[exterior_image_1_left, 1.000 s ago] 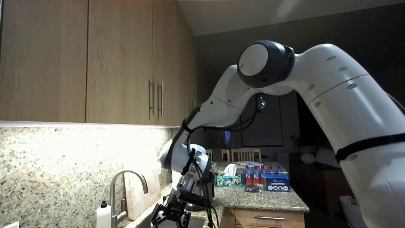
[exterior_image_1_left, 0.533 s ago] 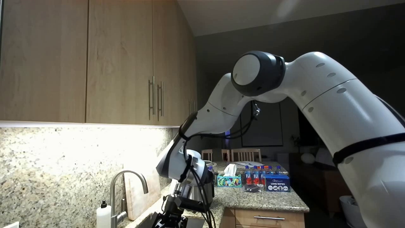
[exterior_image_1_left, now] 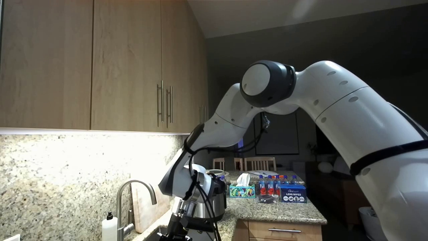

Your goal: Pick up the cooking stick and stir in the pot

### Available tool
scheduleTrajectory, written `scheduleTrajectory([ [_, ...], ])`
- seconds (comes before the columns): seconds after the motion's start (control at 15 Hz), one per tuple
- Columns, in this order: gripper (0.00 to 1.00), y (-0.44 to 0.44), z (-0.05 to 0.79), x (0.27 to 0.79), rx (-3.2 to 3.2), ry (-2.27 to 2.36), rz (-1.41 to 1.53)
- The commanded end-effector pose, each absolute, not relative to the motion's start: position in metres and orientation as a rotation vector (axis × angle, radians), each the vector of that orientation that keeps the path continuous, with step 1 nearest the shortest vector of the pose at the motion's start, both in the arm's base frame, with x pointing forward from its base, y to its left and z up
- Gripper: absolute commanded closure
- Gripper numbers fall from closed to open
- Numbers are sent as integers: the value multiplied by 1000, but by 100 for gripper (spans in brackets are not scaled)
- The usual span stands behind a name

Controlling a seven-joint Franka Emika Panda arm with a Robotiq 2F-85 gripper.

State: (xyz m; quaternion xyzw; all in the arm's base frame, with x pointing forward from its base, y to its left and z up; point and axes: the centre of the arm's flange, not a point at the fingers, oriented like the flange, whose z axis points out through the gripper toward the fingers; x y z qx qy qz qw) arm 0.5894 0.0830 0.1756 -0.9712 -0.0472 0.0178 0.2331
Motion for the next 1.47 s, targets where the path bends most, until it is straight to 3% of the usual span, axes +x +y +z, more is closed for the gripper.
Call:
scheduleTrajectory([
  [0.0, 25, 84, 174, 585, -2654, -203, 26],
  [0.13, 30, 84, 175, 584, -2648, -206, 25],
  [0.8, 95, 68, 167, 573, -2624, -196, 33],
  [0.87, 91, 67, 166, 573, -2622, -199, 35],
  [0.93, 58, 67, 165, 571, -2618, -206, 32],
  [1.07, 61, 66, 167, 566, -2610, -220, 12],
  [1.4, 31, 61, 166, 543, -2574, -267, -55],
])
